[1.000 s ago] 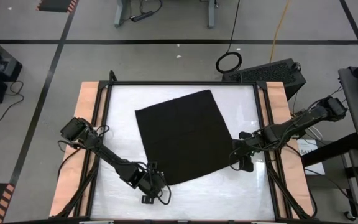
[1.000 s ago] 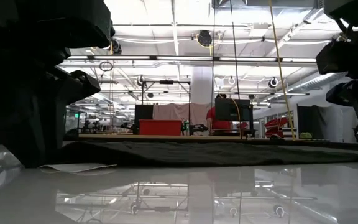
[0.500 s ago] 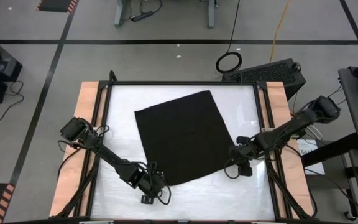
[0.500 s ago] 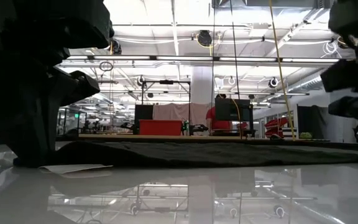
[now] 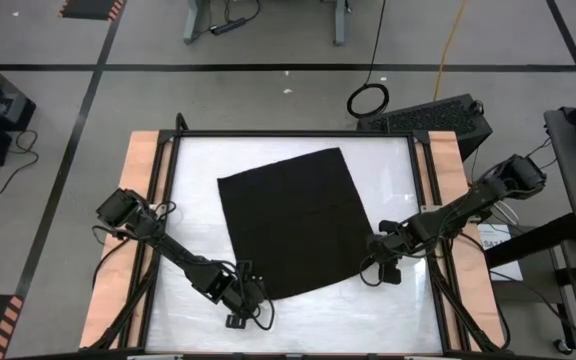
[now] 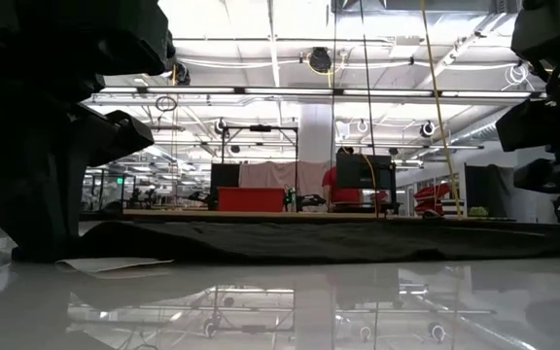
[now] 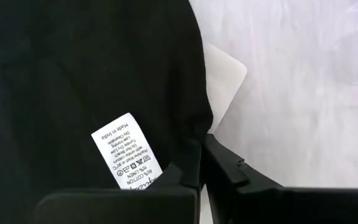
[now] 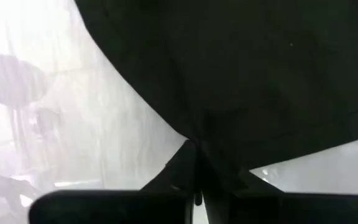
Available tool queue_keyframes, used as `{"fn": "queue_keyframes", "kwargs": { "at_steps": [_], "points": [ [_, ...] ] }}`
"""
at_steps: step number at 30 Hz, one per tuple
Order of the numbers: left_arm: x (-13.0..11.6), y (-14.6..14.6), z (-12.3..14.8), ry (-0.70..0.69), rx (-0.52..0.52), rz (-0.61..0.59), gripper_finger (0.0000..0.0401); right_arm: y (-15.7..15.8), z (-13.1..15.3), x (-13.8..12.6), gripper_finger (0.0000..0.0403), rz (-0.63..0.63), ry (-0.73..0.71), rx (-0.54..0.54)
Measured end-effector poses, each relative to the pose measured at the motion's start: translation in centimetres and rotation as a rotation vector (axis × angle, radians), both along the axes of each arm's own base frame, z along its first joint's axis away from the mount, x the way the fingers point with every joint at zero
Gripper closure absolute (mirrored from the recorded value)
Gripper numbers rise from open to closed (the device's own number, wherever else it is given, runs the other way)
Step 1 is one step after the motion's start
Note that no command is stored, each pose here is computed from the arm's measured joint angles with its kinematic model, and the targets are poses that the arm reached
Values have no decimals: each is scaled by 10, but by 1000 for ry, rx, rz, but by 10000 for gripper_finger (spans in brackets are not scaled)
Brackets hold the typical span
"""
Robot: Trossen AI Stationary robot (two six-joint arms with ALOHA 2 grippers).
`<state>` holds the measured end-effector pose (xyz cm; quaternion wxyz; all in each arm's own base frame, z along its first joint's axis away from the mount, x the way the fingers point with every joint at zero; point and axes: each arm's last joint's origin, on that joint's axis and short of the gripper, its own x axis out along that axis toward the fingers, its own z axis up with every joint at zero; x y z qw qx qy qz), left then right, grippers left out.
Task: Roll towel into tight, uniform cylinder
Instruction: Fold the black towel
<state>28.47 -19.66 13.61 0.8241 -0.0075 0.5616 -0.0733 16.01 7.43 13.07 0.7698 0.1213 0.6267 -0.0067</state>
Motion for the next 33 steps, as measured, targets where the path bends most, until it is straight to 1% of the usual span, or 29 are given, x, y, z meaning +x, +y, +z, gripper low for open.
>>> {"fn": "queue_keyframes", "kwargs": {
  "at_steps": [3,5,8,10,12,14,17,19,21,23,24,26,29,31,33],
  "points": [
    [-3,-2,2,7,-13,9,390,3,7,-1,400,-4,-8,30],
    [-5,-3,6,11,-24,6,390,6,15,-2,400,10,-7,70],
    [-11,-3,17,17,-60,17,390,15,39,3,401,50,-60,161],
    [-13,-3,31,-1,-82,25,390,20,55,2,402,84,-59,203],
    [-18,-5,49,-23,-90,14,390,28,79,4,402,119,-104,265],
    [-20,-8,68,-73,-110,7,391,33,102,4,402,150,-149,312],
    [-26,-7,98,-141,-107,13,391,38,132,4,402,181,-209,346],
    [-27,-5,115,-187,-96,31,390,38,151,3,402,191,-241,346],
    [-32,0,126,-189,-39,50,390,36,165,2,402,193,-272,294],
    [-30,6,136,-208,25,85,391,31,171,0,403,179,-279,189],
    [-31,11,137,-189,80,107,391,26,173,0,403,163,-286,128],
    [-33,26,137,-136,190,162,391,18,173,0,403,123,-287,17],
    [-32,49,135,-67,306,272,391,1,166,-1,403,51,-213,-148],
    [-31,64,134,-29,364,319,391,-9,164,1,403,12,-184,-211],
    [-26,78,134,-10,410,339,391,-19,160,4,403,-23,-152,-239]
  ]
}}
